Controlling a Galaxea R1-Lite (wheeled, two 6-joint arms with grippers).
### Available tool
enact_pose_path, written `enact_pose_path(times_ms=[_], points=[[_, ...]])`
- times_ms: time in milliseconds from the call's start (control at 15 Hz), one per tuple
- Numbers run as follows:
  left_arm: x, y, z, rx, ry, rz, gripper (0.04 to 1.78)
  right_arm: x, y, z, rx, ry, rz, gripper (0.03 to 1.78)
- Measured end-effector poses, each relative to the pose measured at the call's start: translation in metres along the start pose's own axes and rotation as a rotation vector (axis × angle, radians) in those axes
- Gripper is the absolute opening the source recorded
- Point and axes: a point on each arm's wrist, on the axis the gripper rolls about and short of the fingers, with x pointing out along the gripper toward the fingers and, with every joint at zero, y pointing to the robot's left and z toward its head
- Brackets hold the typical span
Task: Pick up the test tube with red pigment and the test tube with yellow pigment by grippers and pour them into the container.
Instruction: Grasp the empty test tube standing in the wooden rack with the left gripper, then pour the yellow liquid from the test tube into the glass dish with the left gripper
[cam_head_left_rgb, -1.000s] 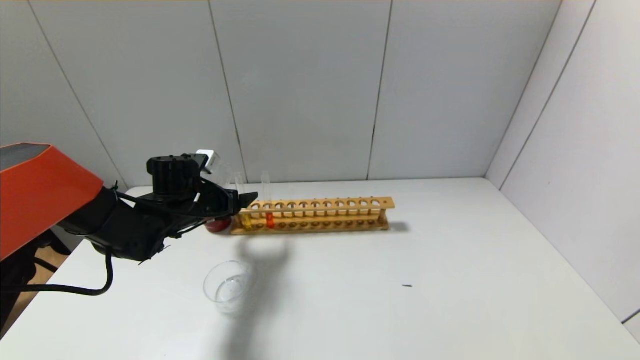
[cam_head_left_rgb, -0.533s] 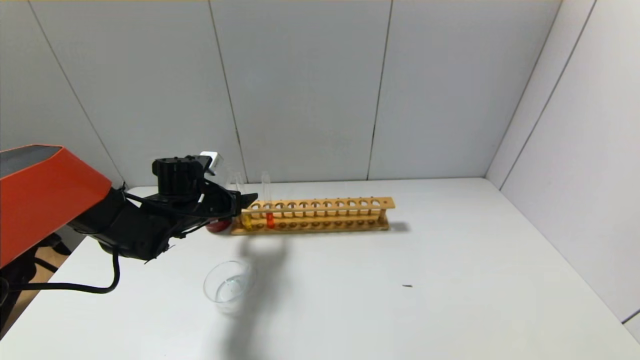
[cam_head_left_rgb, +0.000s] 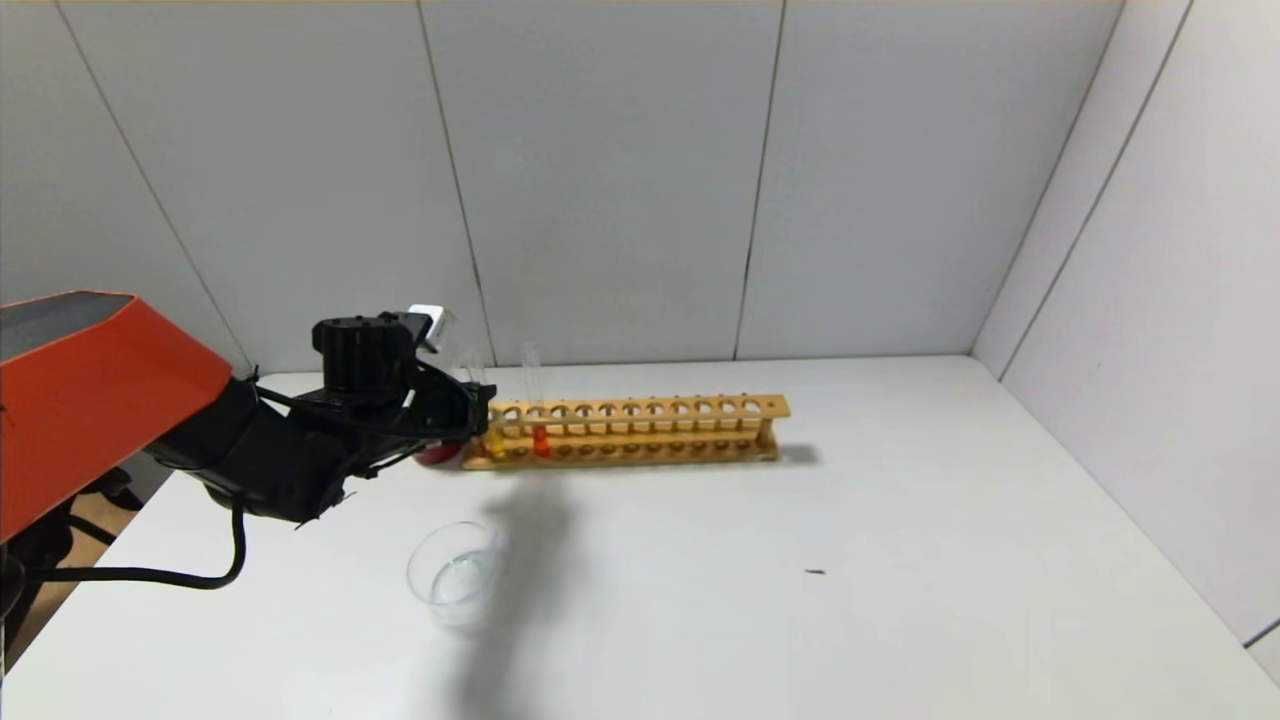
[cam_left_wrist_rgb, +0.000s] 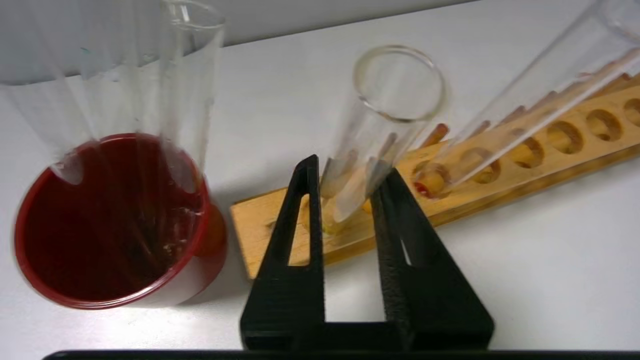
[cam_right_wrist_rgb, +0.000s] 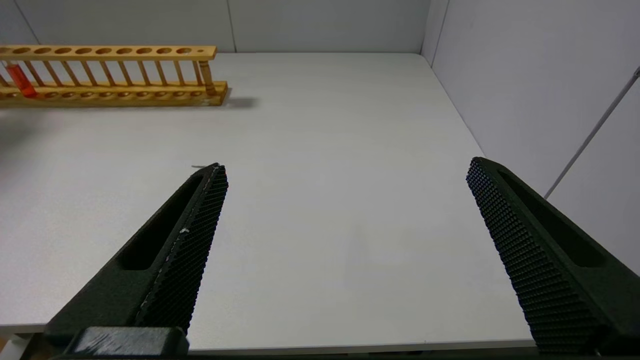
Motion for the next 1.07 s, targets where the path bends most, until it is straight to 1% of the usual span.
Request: enact_pose_path(times_ms=[267, 467, 600, 800, 933, 1067], points=[[-0.002, -0.001, 0.002, 0.004, -0.002, -0.001, 0.31, 0.000, 0.000, 0.000, 0.000, 0.000, 0.000, 1.75], [-0.012, -0.004, 0.017, 0.012, -0.035, -0.003, 0.31, 0.000, 0.000, 0.000, 0.000, 0.000, 0.001, 1.75], [-0.027, -0.008, 0.037, 0.016, -0.064, -0.005, 0.31, 0.000, 0.000, 0.000, 0.000, 0.000, 0.001, 1.75], [-0.061, -0.016, 0.076, 0.034, -0.118, -0.015, 0.31, 0.000, 0.000, 0.000, 0.000, 0.000, 0.000, 1.75], [-0.090, -0.021, 0.101, 0.077, -0.157, -0.012, 0.31, 0.000, 0.000, 0.000, 0.000, 0.000, 0.000, 1.75], [-0.116, -0.026, 0.119, 0.122, -0.194, -0.009, 0.31, 0.000, 0.000, 0.000, 0.000, 0.000, 0.000, 1.75]])
